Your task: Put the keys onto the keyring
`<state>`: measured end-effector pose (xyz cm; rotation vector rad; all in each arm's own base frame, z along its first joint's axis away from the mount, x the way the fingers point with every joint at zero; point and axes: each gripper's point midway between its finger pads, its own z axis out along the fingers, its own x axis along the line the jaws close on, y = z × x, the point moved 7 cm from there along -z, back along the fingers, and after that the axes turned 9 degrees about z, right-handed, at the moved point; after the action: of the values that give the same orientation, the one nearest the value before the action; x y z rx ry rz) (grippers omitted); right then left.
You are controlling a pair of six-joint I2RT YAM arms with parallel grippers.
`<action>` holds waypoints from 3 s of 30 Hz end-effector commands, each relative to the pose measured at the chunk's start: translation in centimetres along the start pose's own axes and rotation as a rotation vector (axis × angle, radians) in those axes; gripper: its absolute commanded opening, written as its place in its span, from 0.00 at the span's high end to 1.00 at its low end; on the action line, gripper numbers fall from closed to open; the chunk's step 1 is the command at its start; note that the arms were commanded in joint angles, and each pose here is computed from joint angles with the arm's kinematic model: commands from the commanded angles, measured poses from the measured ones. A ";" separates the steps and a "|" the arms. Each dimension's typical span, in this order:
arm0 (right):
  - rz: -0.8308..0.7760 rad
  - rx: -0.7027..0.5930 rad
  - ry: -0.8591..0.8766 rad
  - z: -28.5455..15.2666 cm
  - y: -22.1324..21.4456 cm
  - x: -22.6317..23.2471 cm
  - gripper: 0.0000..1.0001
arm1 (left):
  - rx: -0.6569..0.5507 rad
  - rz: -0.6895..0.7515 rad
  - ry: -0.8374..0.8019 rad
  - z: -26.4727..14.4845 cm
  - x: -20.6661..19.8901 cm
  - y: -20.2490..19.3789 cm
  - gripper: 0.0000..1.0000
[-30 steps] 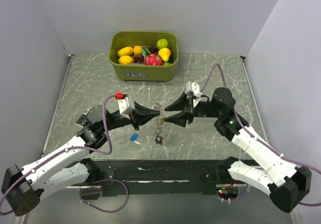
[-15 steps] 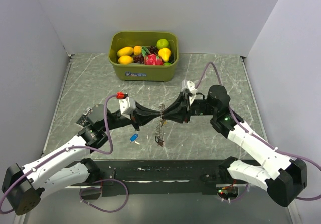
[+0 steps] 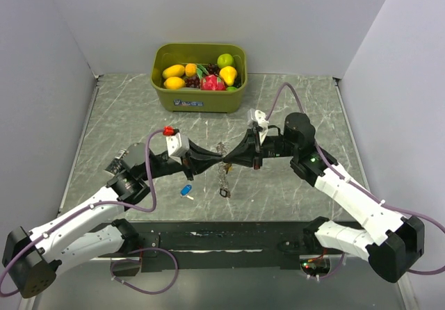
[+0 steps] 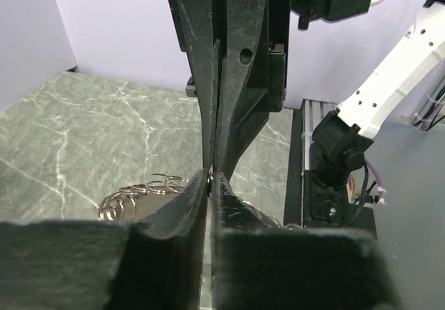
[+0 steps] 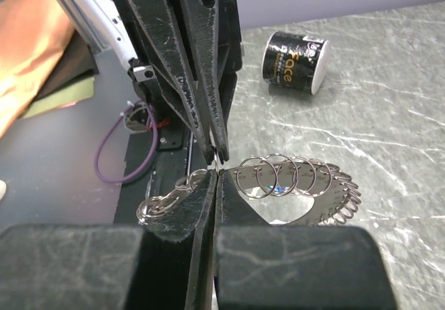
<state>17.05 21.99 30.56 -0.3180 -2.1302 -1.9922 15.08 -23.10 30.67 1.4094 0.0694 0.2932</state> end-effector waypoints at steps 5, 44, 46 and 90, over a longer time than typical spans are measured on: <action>-0.044 0.076 -0.027 -0.3 1.4 0.0 1.00 | 0.031 0.038 0.008 -0.4 0.1 3.5 0.47; -0.036 0.229 -0.001 1.0 -1.0 -0.3 1.00 | 0.507 -0.061 -0.276 1.6 0.6 -1.1 0.62; -0.036 0.229 -0.001 1.0 -1.0 -0.2 1.00 | 0.511 -0.057 -0.271 1.6 0.7 -1.1 0.61; -0.078 0.028 -0.209 -1.2 -1.0 -0.5 0.28 | -0.050 -0.009 0.100 0.7 1.3 1.0 0.99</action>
<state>17.08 20.68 28.53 -0.5092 -2.3570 -1.9591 16.68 -23.21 27.24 1.6170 0.2353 0.2836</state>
